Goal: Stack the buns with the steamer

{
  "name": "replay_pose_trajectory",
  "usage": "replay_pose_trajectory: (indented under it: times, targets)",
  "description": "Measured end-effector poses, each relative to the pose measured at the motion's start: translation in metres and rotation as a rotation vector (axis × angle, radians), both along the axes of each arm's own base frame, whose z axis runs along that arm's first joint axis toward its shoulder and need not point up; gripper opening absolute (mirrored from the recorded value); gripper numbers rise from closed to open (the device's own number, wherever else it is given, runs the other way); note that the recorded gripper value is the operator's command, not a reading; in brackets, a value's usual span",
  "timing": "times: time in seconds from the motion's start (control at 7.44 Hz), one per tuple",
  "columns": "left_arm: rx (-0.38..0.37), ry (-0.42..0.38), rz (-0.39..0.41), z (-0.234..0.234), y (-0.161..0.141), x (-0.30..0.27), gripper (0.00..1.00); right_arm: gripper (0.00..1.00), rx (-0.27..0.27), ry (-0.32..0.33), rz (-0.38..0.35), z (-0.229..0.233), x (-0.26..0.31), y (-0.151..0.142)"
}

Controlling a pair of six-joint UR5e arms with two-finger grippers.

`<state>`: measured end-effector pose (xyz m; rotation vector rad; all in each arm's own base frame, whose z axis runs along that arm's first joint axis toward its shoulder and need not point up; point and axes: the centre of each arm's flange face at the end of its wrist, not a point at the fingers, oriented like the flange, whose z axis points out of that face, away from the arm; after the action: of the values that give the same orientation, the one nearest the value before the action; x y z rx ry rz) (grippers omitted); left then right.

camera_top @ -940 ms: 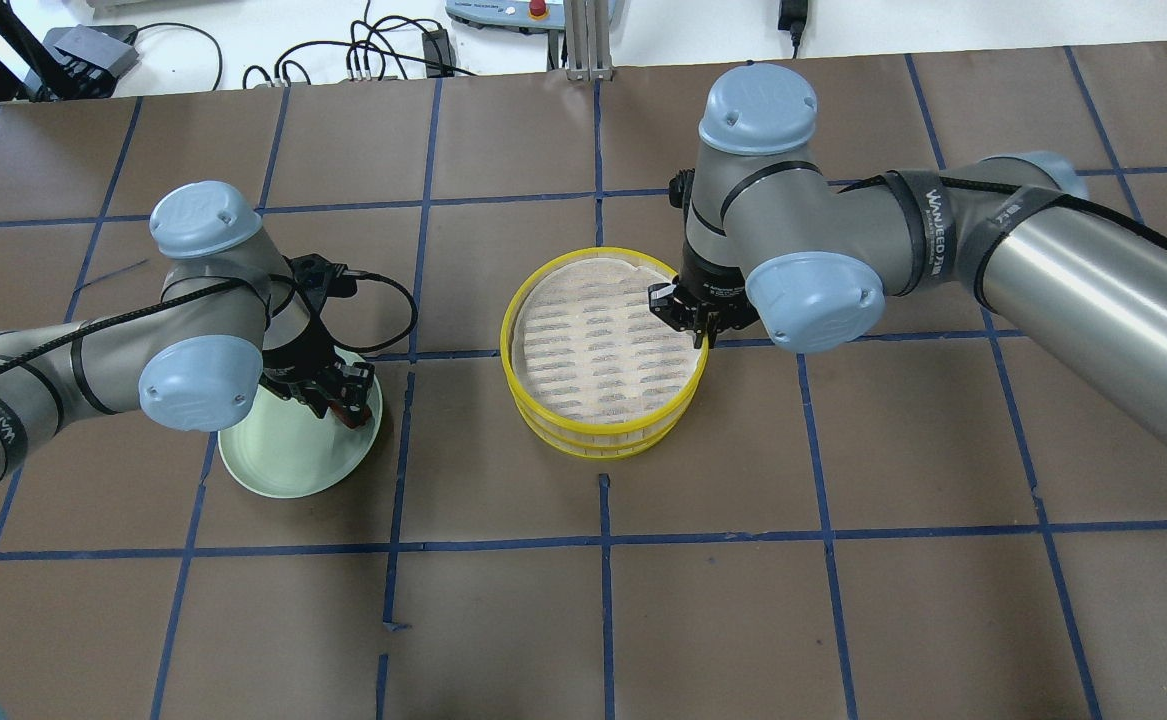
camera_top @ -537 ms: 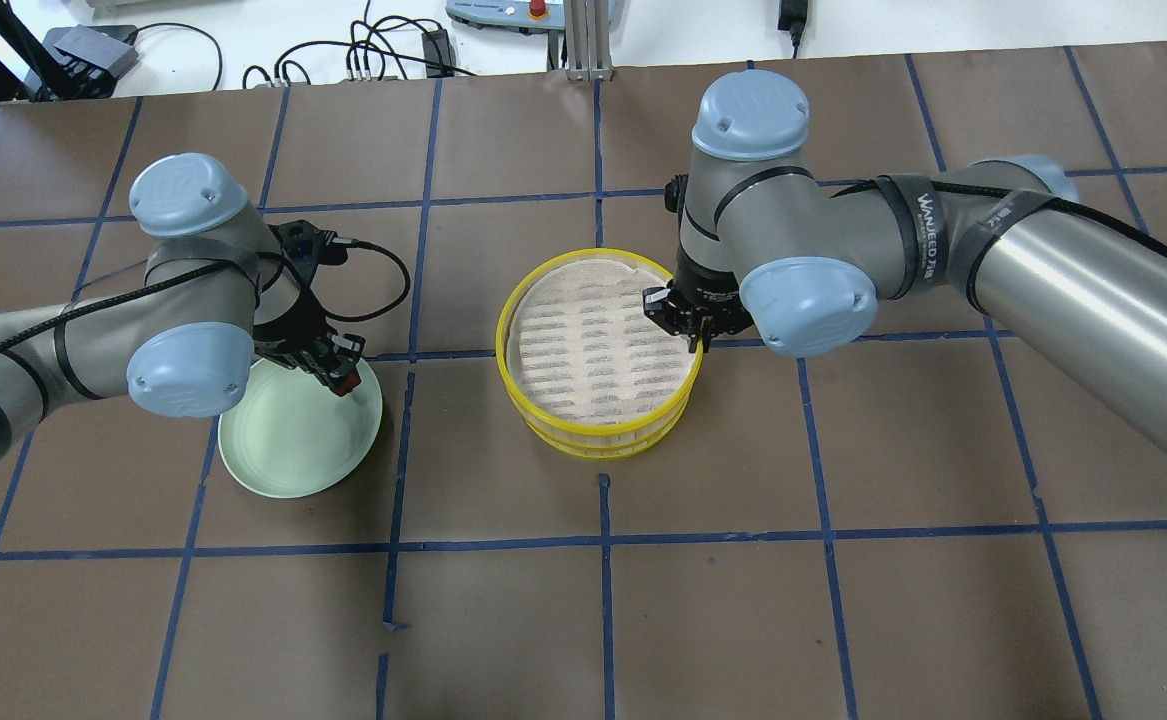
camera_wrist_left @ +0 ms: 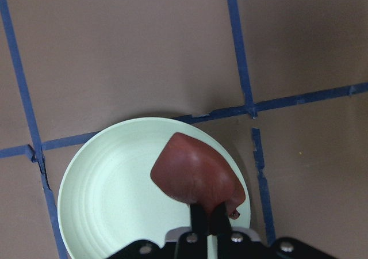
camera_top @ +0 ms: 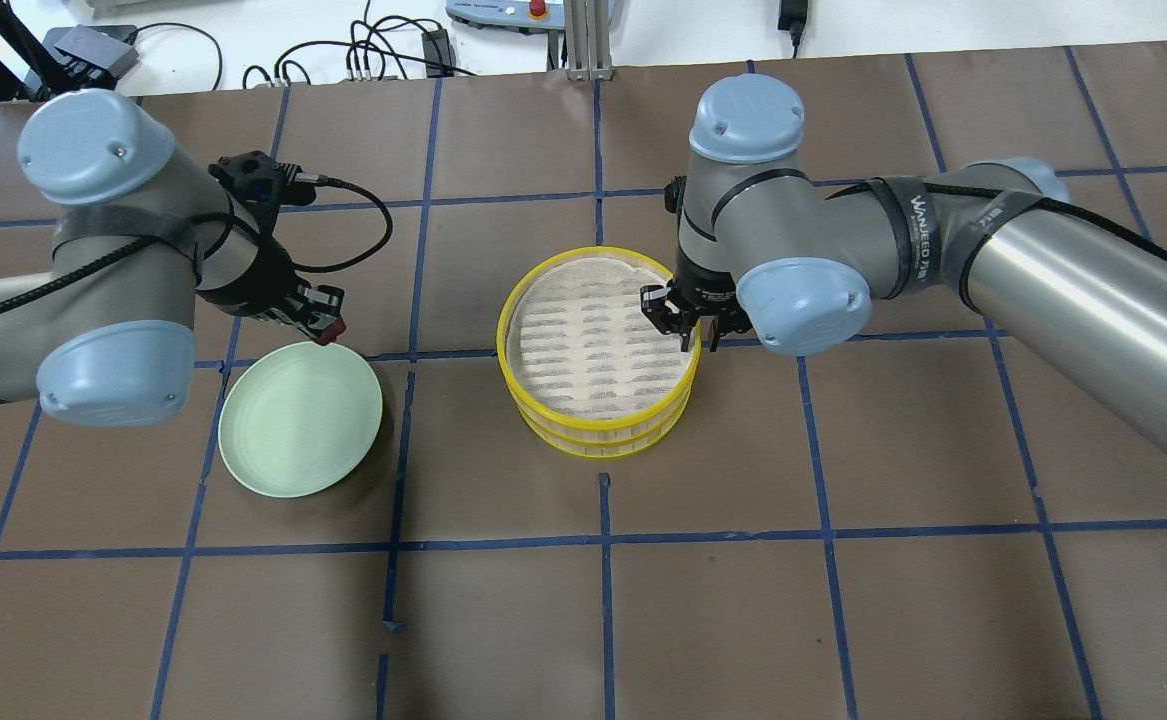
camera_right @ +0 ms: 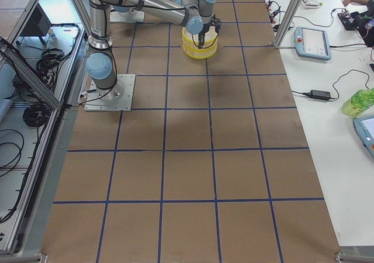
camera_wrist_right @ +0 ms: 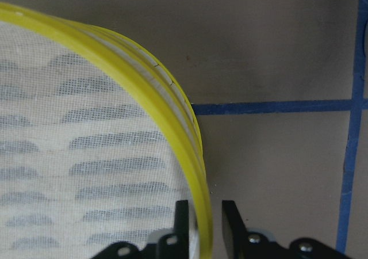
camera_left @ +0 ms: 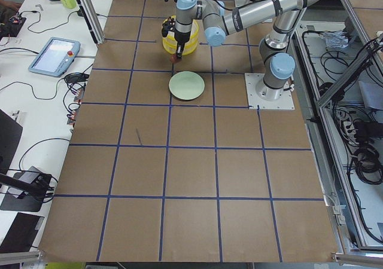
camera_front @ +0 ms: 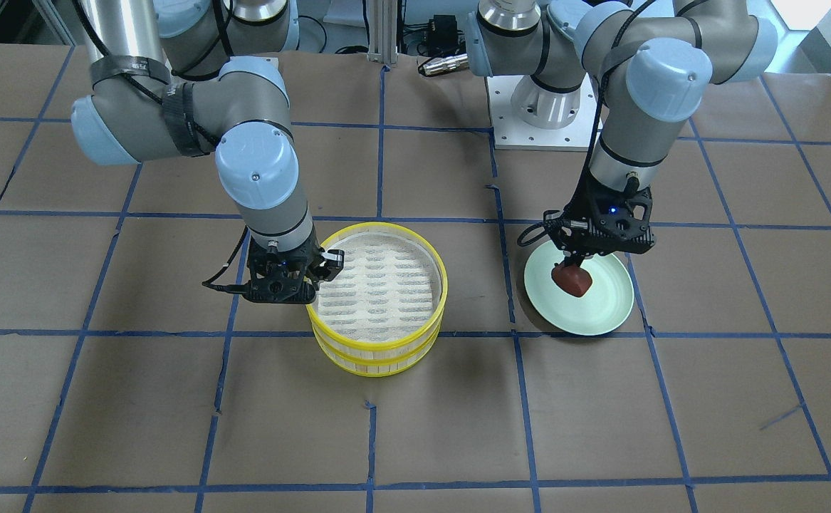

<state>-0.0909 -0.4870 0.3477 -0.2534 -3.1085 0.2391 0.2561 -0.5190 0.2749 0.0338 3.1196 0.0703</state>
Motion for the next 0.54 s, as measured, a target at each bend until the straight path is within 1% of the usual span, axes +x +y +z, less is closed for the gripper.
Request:
replay_pose_trajectory:
  times: [0.13, 0.27, 0.4, 0.54]
  targets:
    - [-0.029, 0.060, 0.021, 0.016, -0.003, -0.018, 0.04, 1.00, -0.017, -0.003, -0.006, 0.017, -0.007, -0.004]
    - [-0.049, 0.121, 0.054, 0.030, -0.006, -0.049, 0.13, 1.00, -0.032, -0.006, -0.023, 0.048, -0.020, -0.005]
    - [-0.055, 0.167, 0.091, 0.040, -0.007, -0.089, 0.37, 1.00, -0.024, -0.004, -0.044, 0.091, -0.037, 0.000]
    - [-0.047, 0.197, 0.127, 0.043, -0.011, -0.128, 0.94, 1.00, -0.001, 0.000, -0.059, 0.141, -0.051, 0.011]
